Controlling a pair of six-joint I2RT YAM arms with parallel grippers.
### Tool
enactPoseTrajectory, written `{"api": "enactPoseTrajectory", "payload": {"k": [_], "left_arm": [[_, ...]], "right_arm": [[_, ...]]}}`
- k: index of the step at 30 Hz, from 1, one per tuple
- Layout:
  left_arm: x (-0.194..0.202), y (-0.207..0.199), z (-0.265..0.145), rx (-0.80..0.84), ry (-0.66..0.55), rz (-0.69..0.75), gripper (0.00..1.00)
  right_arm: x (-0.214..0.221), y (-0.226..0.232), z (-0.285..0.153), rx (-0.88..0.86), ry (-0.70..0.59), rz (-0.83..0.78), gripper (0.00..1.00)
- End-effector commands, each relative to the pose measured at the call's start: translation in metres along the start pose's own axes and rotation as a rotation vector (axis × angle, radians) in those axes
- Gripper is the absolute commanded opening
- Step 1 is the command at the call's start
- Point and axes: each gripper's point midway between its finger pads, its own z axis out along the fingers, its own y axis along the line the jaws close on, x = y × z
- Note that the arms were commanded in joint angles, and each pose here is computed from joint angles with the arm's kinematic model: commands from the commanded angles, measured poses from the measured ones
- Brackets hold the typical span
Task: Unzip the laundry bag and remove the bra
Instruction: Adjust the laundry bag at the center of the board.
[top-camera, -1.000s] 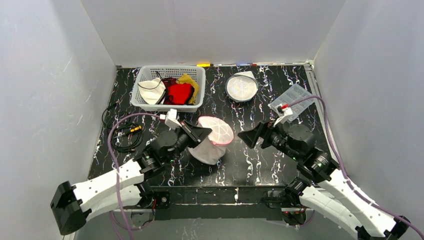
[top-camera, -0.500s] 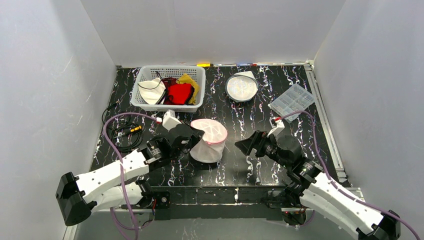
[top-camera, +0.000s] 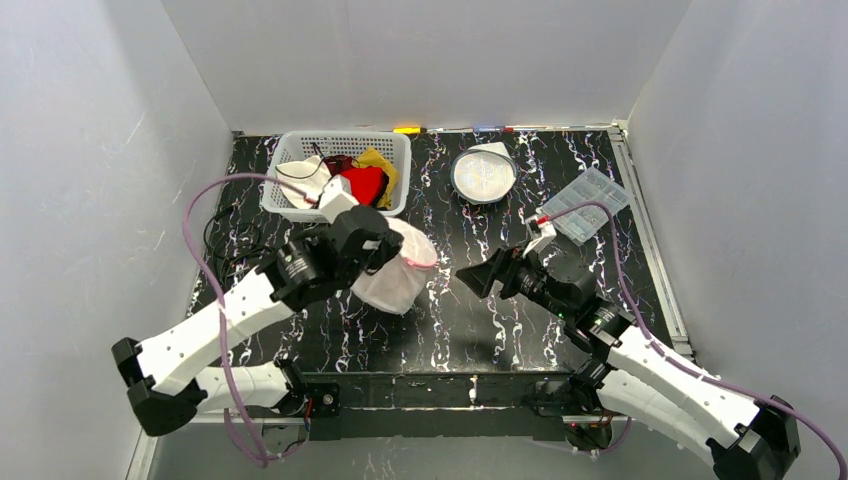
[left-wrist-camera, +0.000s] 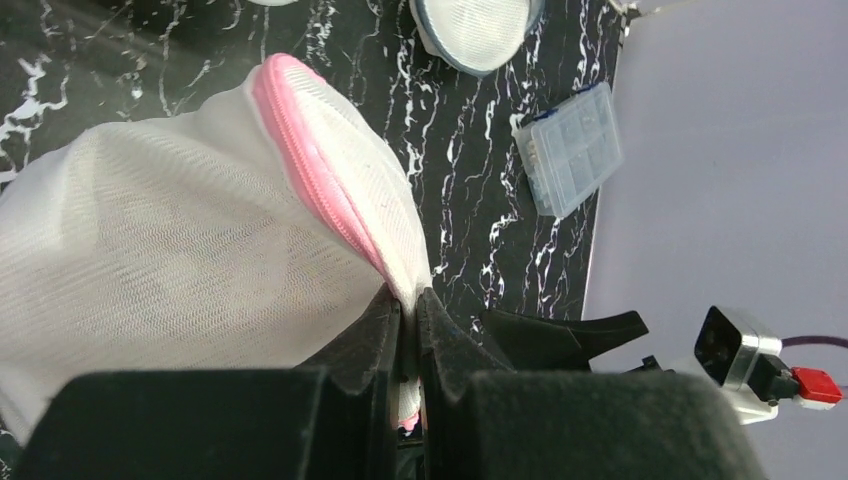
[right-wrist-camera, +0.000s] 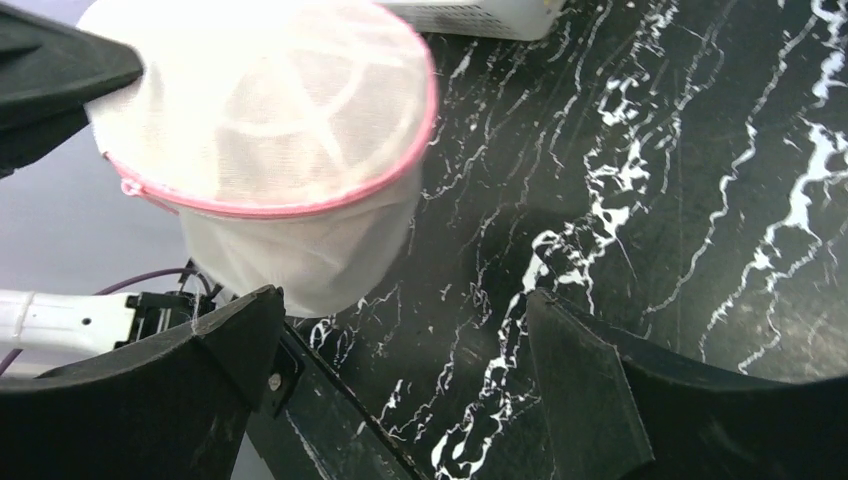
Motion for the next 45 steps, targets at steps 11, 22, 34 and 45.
{"api": "enactPoseTrajectory", "payload": {"k": [11, 22, 34, 45], "left_arm": [[0.061, 0.051, 0.047, -0.163, 0.256, 0.141, 0.00], [0.056, 0.039, 0.033, 0.018, 0.235, 0.099, 0.00], [0.060, 0.055, 0.030, -0.120, 0.276, -0.054, 0.00], [0.051, 0.065, 0.026, -0.239, 0.235, -0.178, 0.00]], "right_arm": [[0.004, 0.023, 0.001, -0.163, -0.016, 0.005, 0.99], [0.023, 0.085, 0.011, -0.320, 0.082, -0.093, 0.98], [0.033, 0.101, 0.032, -0.347, 0.046, 0.015, 0.75], [0.050, 0.115, 0.030, -0.435, 0.116, 0.083, 0.73]]}}
